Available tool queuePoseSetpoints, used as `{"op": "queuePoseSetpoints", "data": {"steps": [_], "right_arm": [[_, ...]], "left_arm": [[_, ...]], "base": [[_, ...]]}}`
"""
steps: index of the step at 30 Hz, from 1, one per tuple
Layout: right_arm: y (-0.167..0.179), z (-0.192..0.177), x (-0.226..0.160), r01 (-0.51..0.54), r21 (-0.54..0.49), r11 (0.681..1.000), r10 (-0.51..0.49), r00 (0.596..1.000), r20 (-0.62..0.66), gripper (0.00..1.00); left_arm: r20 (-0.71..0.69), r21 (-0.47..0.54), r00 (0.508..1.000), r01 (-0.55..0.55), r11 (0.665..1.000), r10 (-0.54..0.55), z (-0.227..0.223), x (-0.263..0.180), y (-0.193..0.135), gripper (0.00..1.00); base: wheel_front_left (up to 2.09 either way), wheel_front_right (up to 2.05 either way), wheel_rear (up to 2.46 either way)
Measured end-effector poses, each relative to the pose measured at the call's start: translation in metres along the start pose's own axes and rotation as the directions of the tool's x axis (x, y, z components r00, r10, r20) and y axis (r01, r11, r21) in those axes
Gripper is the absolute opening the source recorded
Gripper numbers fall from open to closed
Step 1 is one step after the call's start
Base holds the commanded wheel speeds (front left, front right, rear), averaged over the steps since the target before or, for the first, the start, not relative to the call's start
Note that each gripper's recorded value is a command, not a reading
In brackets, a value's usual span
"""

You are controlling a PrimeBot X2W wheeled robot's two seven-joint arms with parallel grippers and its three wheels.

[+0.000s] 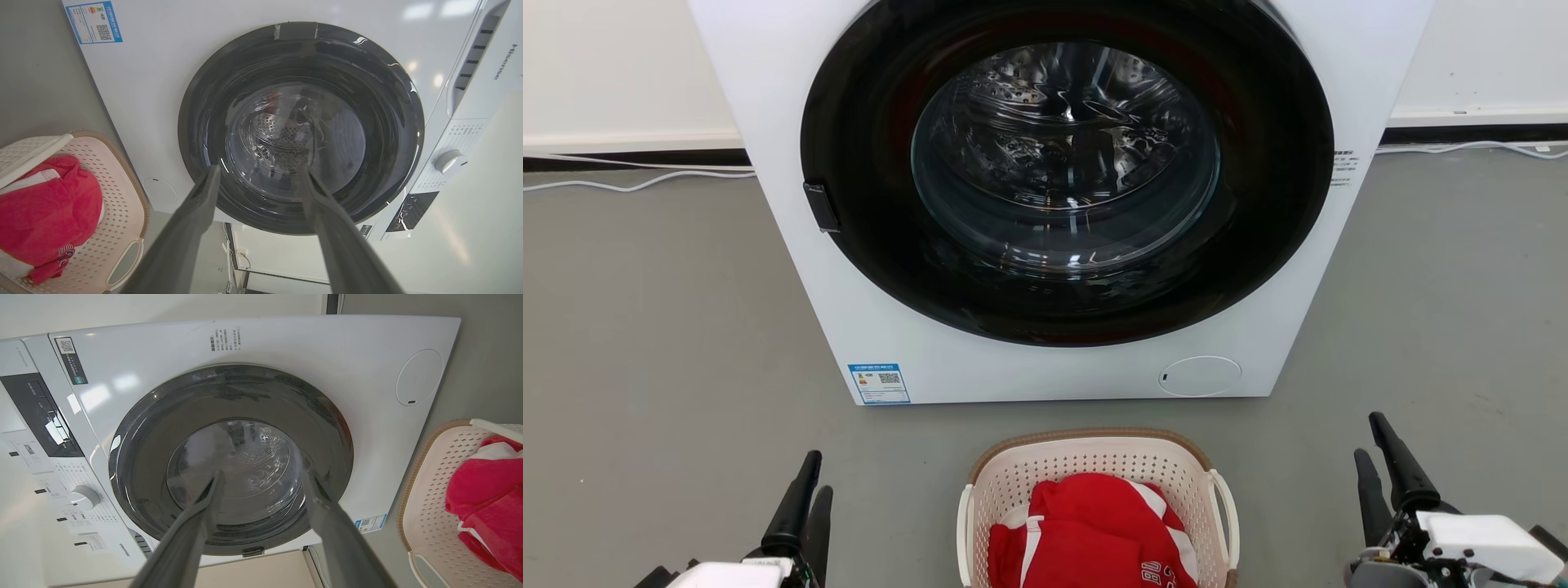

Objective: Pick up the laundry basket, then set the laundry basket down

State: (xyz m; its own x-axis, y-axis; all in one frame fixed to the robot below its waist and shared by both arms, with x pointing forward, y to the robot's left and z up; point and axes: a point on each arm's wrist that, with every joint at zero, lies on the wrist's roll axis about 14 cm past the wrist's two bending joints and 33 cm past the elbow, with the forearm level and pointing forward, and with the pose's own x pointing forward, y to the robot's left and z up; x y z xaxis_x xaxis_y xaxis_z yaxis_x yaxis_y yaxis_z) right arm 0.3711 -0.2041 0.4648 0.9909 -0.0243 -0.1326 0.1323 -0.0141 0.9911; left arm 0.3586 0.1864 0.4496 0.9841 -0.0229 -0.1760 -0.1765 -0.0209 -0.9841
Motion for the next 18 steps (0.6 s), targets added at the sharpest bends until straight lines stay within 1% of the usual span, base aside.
{"op": "queuePoseSetpoints", "data": {"steps": [3,12,18], "right_arm": [[-0.008,-0.001,-0.004,0.023,0.001,1.0,-0.023,1.0,0.0,1.0],[-0.001,-0.007,-0.002,0.0,-0.012,1.0,0.0,1.0,-0.01,1.0],[0.006,-0.009,-0.001,-0.019,-0.045,0.999,0.018,1.0,-0.007,1.0]], "left_arm": [[0.006,-0.001,1.0,-0.018,1.0,0.018,0.0,-0.003,0.006,1.0],[0.015,0.01,1.0,0.005,1.0,-0.005,-0.001,-0.001,-0.001,1.0],[0.017,0.064,1.0,0.019,0.998,-0.021,-0.003,0.0,-0.007,1.0]], "base": [[0.0,0.0,0.0],[0.0,0.0,0.0],[0.0,0.0,0.0]]}}
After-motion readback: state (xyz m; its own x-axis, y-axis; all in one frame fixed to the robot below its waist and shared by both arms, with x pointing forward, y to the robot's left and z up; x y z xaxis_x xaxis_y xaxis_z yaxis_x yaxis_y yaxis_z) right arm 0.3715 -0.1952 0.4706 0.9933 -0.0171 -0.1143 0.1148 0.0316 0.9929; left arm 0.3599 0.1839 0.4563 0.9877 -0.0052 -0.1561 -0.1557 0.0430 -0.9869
